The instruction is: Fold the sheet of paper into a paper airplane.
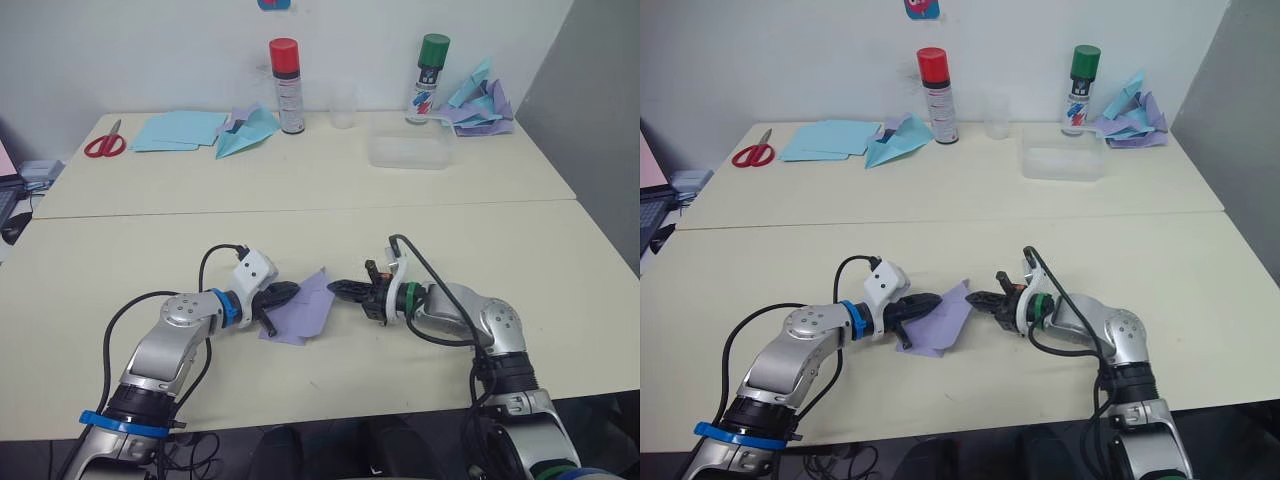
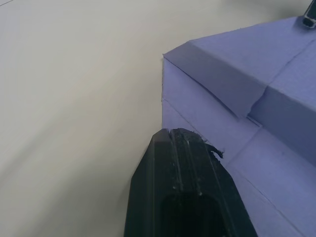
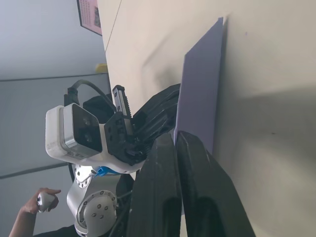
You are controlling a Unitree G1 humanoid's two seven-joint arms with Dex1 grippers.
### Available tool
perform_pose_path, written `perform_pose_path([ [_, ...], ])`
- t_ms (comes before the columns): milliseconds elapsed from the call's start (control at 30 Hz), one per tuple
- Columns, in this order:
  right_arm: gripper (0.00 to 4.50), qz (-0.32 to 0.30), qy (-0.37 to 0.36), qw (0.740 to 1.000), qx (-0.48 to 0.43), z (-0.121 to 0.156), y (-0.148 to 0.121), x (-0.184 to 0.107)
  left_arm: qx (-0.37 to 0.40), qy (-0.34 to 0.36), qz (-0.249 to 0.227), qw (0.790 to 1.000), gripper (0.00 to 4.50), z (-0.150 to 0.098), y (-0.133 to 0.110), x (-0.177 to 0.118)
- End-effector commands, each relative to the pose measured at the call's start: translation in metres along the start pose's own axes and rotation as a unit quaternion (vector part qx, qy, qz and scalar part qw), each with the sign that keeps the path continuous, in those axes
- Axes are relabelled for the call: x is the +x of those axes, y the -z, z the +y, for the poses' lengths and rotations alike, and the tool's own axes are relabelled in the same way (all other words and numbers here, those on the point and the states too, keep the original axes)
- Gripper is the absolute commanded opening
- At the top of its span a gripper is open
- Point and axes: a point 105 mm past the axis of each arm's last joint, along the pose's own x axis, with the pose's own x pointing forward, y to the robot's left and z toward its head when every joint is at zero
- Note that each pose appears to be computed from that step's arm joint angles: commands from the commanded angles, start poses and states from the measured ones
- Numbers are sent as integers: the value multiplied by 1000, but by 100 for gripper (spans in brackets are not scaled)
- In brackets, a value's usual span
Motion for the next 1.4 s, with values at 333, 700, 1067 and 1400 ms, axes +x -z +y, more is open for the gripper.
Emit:
perform_pose_path([
  [333, 4, 25, -59, 998, -28, 31, 10, 26, -27, 0, 58, 998, 0, 2, 30, -3],
  [700, 62, 36, -65, 995, -69, 29, 9, 51, -36, -2, 68, 997, 0, -1, 36, -10],
  [1067, 444, 31, -111, 992, -44, 43, 5, 51, -38, -2, 68, 997, 0, -4, 37, -12],
  [1400, 408, 32, -101, 994, -35, 38, 8, 55, -34, 2, 68, 997, 0, -5, 37, -11],
])
